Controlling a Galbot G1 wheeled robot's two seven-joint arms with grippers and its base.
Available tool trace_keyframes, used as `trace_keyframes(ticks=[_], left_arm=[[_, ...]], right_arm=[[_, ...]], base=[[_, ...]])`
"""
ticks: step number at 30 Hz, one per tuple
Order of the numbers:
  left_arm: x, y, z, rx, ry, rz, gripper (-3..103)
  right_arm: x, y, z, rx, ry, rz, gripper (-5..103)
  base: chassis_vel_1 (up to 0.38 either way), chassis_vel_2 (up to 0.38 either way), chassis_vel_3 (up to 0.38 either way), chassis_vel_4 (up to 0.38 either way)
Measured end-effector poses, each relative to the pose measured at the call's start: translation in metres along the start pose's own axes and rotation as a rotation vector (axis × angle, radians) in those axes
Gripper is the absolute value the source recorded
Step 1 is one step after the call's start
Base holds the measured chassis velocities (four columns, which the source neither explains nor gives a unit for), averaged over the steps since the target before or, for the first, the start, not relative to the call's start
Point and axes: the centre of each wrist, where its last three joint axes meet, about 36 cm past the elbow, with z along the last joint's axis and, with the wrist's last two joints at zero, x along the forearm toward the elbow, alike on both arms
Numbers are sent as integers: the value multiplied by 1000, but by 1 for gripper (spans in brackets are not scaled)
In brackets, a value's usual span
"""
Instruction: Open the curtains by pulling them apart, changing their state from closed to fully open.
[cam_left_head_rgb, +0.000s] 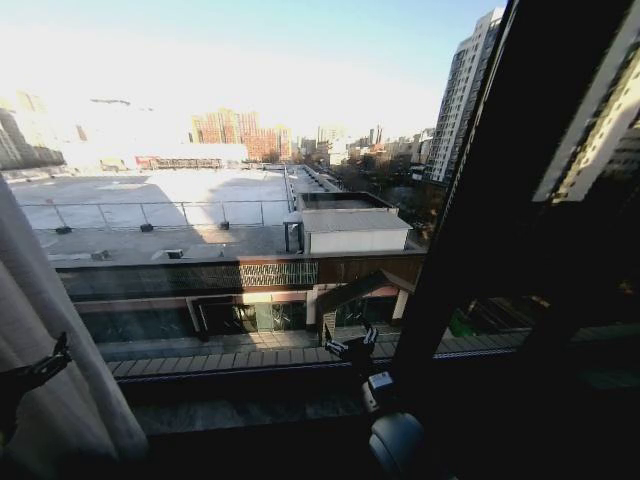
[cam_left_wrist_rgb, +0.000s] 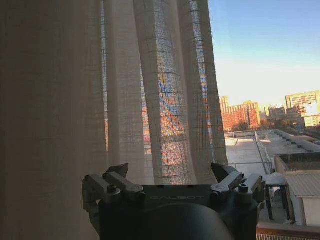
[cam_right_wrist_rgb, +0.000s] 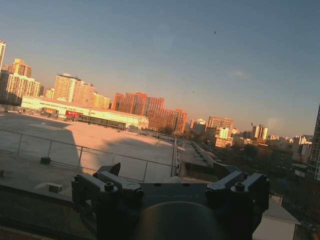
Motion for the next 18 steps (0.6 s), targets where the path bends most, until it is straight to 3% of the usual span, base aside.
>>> trace_keyframes(ticks=[1, 5, 7, 13, 18], left_arm=[[0, 0, 0, 0, 0, 0, 97], [-6, 13, 2, 8, 7, 44, 76], [-8, 15, 2, 8, 9, 59, 76], [-12, 23, 3, 1, 12, 133, 49], [-13, 24, 3, 3, 13, 141, 28]], right_arm=[[0, 0, 0, 0, 0, 0, 100], [0, 0, 0, 1, 0, -2, 100], [0, 0, 0, 1, 0, -3, 100], [2, 1, -1, -1, -2, -5, 100], [3, -2, -2, 3, -6, 2, 100]], base=[[0, 0, 0, 0], [0, 0, 0, 0], [0, 0, 0, 0], [0, 0, 0, 0], [0, 0, 0, 0]])
